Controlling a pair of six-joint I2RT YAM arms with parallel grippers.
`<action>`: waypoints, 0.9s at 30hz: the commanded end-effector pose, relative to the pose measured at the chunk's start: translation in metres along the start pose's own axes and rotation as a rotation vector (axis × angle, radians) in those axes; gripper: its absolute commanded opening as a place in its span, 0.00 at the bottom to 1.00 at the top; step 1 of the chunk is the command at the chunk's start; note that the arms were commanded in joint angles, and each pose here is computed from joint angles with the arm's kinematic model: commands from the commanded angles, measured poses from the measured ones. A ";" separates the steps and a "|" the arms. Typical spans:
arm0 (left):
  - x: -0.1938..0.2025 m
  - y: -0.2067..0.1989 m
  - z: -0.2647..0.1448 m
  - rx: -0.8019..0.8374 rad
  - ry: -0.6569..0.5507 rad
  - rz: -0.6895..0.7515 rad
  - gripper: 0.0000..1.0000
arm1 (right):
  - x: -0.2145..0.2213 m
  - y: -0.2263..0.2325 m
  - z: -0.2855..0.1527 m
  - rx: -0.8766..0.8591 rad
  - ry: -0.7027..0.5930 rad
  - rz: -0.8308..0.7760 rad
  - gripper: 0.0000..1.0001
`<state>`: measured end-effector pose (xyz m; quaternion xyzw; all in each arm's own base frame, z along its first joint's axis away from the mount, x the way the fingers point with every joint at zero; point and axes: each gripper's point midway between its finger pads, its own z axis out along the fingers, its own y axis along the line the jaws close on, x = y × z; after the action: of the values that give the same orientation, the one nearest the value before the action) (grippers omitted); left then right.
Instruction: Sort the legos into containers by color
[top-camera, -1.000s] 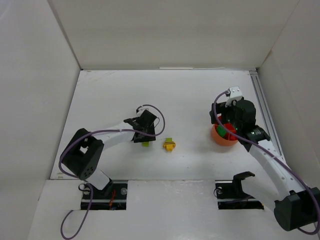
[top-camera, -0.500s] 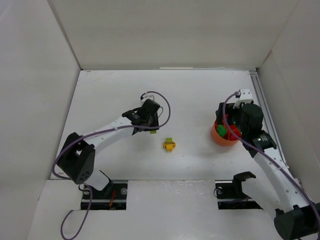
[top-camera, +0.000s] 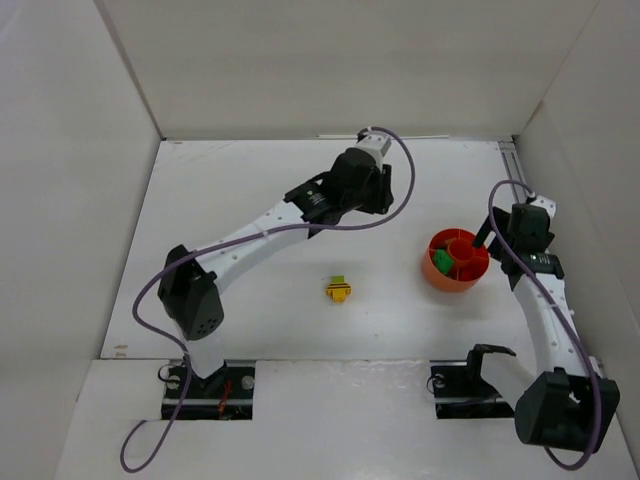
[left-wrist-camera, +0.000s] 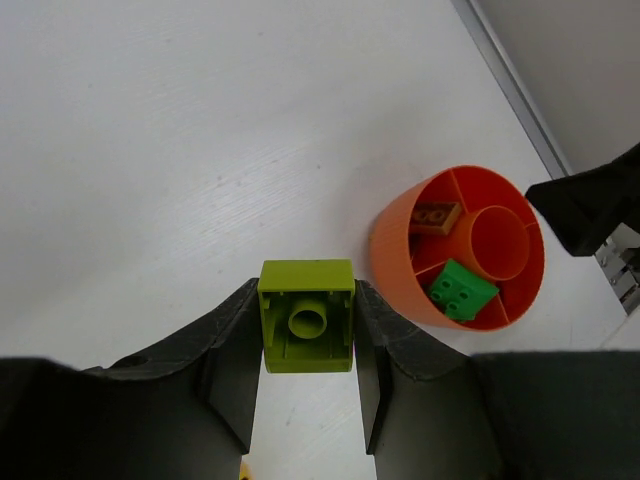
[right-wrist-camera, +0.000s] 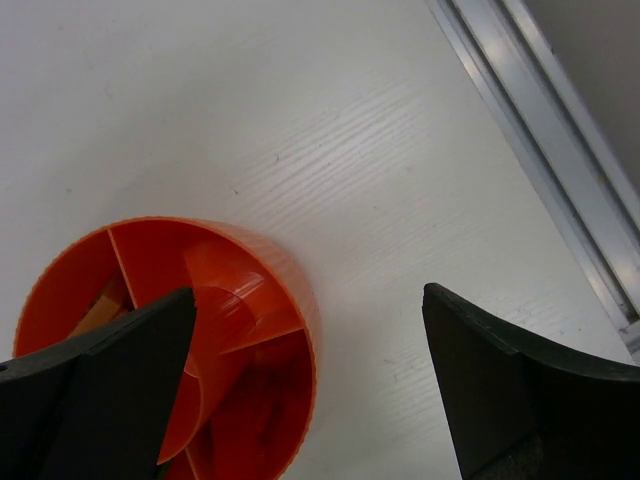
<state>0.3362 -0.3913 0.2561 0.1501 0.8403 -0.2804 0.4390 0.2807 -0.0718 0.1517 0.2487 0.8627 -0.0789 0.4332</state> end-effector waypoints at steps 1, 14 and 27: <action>-0.017 -0.039 0.009 0.119 -0.027 0.097 0.11 | -0.018 0.010 -0.005 -0.043 -0.020 0.053 1.00; -0.021 -0.149 0.042 0.377 -0.042 0.257 0.14 | -0.103 -0.032 -0.096 0.098 -0.324 0.150 1.00; -0.031 -0.180 0.083 0.474 -0.120 0.247 0.18 | -0.105 -0.026 -0.107 0.047 -0.333 0.105 1.00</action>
<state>0.3208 -0.5767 0.2554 0.3315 0.7437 -0.3826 0.4367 0.2415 -0.0955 0.2982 0.2960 0.7576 -0.1161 0.5700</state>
